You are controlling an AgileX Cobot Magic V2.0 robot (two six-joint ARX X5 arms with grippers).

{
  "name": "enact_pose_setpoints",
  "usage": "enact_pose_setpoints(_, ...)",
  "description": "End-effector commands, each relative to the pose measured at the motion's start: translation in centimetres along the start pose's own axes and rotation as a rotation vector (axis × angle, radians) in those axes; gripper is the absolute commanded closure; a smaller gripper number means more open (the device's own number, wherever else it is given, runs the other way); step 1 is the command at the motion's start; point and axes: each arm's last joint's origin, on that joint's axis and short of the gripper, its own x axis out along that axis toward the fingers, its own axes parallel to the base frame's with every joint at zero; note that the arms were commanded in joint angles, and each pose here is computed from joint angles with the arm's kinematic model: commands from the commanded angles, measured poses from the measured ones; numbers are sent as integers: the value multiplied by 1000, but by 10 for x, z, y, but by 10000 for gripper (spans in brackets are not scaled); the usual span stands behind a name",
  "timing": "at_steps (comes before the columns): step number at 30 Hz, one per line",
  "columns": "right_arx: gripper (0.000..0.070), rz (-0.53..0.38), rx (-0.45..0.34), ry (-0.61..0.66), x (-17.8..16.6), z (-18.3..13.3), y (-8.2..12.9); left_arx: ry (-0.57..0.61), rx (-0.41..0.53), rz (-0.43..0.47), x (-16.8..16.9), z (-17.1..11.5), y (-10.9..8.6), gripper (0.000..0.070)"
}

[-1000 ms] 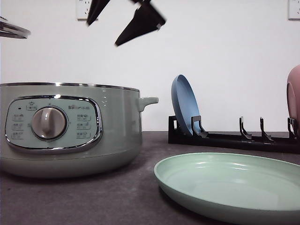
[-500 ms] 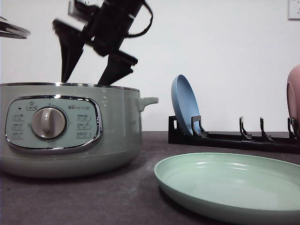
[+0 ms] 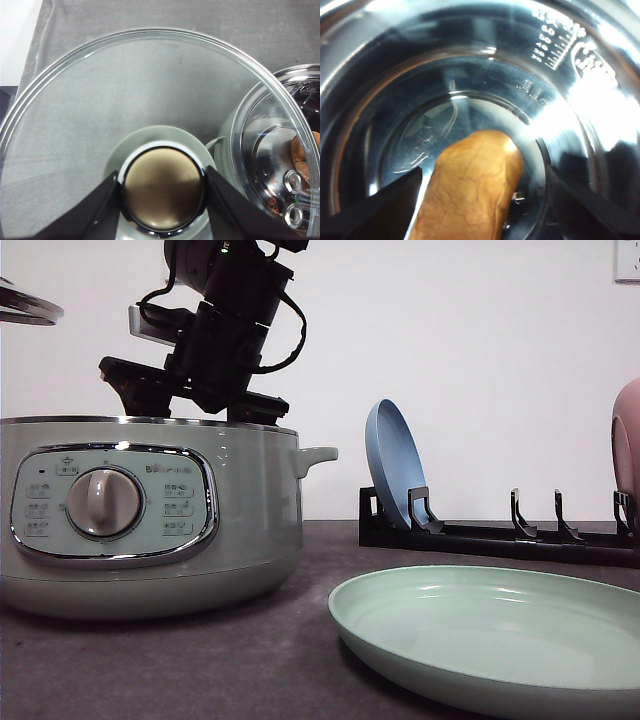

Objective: Transfer potato from steamer to green plate

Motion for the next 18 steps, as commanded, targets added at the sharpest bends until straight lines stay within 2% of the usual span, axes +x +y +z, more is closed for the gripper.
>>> enact_pose_setpoints(1,203,7,-3,-4,9,2,6,-72,-8,8,-10,6,2,698)
enact_pose_setpoints(15,204,14,-9,44,22,-5,12,-73,-7,7,-11,6,1,698)
enact_pose_setpoints(18,246,15,-11,47,22,-5,13,-73,-7,7,-11,6,1,698)
